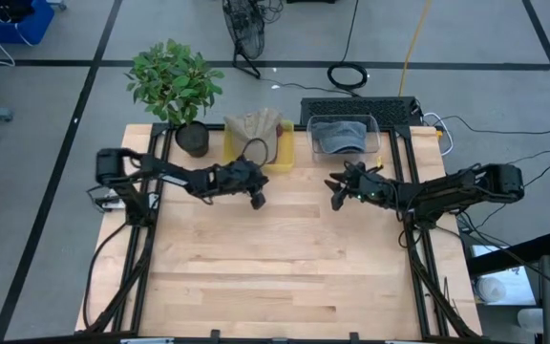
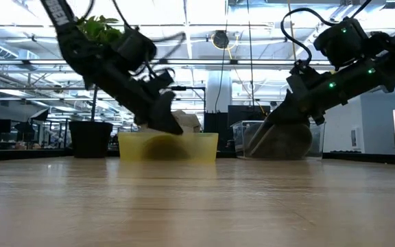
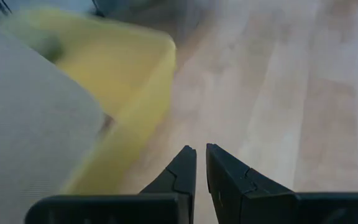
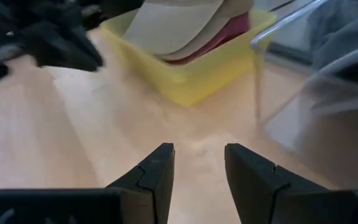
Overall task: Pick & Place hat
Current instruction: Return to Home Position
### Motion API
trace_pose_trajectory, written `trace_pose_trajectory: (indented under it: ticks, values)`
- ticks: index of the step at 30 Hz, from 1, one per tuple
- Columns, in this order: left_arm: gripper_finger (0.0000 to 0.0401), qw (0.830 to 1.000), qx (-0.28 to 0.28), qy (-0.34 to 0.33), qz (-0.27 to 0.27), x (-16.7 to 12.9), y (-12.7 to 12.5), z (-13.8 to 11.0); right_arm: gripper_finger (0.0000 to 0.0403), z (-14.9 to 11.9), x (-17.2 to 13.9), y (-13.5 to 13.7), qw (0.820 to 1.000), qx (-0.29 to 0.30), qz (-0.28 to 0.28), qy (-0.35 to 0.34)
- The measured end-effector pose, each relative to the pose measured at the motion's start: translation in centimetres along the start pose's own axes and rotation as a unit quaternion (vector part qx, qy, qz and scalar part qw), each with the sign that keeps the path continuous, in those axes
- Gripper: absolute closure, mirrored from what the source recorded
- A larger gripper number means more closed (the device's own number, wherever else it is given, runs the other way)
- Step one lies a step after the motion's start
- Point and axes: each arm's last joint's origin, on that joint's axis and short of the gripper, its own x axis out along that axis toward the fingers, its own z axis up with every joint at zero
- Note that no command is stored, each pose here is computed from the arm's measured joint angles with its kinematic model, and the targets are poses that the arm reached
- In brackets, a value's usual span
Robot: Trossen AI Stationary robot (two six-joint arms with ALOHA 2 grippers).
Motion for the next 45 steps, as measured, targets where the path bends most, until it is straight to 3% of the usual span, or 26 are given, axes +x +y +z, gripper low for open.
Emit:
trace_pose_trajectory:
  ticks: [5, 9, 30, 39, 45]
  values:
    - [0.0359, 0.997, 0.033, 0.065, 0.004, 2.6, -0.2, -0.7, 0.0275, -1.0, -0.5, 0.3, 1.0, 0.01, 0.018, 0.018]
    - [0.0359, 0.996, 0.04, 0.074, 0.03, 3.8, -0.1, -0.3, 0.0275, -1.8, -0.9, 0.4, 0.999, 0.02, 0.027, 0.031]
    - [0.0359, 0.993, 0.025, 0.094, 0.072, 4.1, 2.0, 0.1, 0.0275, -2.2, -1.2, 1.0, 0.998, 0.019, 0.044, 0.035]
    - [0.0359, 0.994, 0.056, 0.097, -0.006, 3.5, 0.6, 0.4, 0.0275, -2.2, -1.2, 0.9, 0.998, 0.006, 0.043, 0.034]
    - [0.0359, 0.996, 0.061, 0.067, -0.02, 1.0, -0.1, 2.9, 0.0275, -2.2, -1.2, 0.9, 0.998, 0.004, 0.043, 0.035]
